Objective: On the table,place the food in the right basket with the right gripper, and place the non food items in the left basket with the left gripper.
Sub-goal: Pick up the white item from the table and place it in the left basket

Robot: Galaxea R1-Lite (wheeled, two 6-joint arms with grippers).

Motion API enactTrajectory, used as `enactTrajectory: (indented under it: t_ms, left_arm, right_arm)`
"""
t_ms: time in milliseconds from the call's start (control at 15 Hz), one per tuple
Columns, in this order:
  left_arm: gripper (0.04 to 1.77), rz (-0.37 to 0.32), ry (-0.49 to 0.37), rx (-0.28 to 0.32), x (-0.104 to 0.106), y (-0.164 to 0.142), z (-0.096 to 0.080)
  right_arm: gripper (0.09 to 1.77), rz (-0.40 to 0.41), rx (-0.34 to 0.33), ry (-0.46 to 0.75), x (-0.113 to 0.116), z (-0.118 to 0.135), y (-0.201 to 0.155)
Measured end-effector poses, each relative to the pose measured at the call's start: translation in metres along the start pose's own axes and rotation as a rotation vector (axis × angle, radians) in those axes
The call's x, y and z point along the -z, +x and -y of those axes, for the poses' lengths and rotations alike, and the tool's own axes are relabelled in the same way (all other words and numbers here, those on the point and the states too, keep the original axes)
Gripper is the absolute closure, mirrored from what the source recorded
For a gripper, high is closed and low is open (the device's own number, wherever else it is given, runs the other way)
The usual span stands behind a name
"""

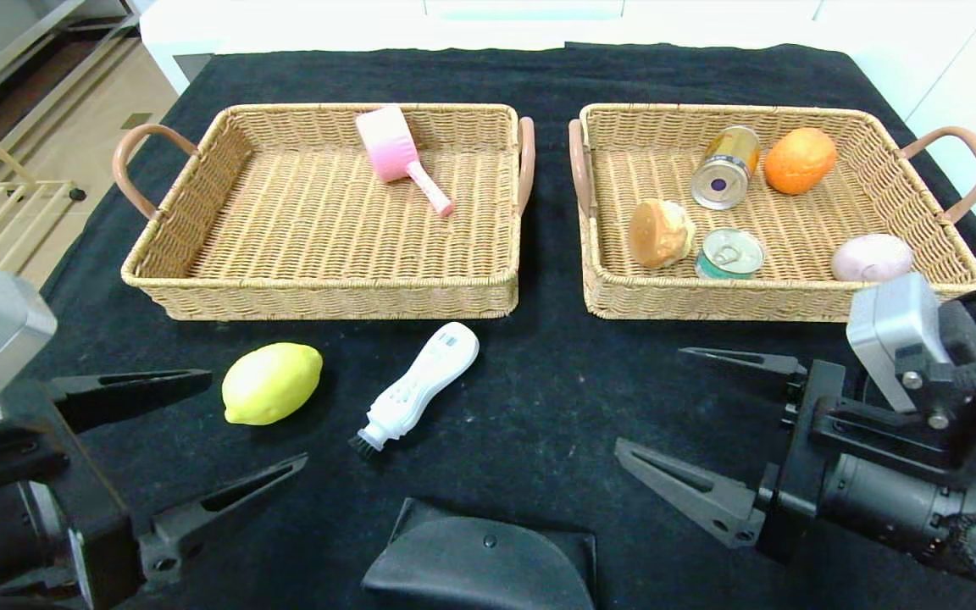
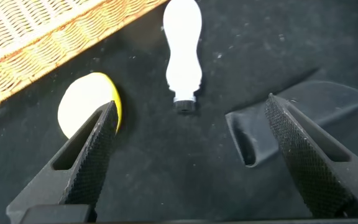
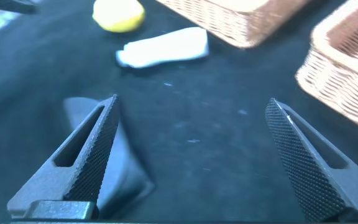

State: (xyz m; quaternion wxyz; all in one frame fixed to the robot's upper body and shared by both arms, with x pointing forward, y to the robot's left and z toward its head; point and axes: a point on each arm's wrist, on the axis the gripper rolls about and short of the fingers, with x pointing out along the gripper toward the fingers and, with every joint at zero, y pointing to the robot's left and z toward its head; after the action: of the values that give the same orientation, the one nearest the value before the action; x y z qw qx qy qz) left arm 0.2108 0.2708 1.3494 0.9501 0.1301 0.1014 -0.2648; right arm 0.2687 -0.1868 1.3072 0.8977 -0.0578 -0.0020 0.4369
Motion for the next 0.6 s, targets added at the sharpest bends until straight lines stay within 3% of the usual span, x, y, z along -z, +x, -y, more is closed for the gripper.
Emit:
enactTrajectory:
  t_ms: [400, 600]
  left_arm:
    - [0.09, -0.014, 0.001, -0.068, -0.003, 0.003, -0.003]
    - [0.09, 0.045, -0.001, -0.086, -0.008, 0.005, -0.004]
  right_arm:
    - [0.16, -0.021, 0.021, 0.011, 0.019, 0.009, 0.001]
    - [0.16, -0.02, 0.029, 0.013, 0.019, 0.012, -0.001]
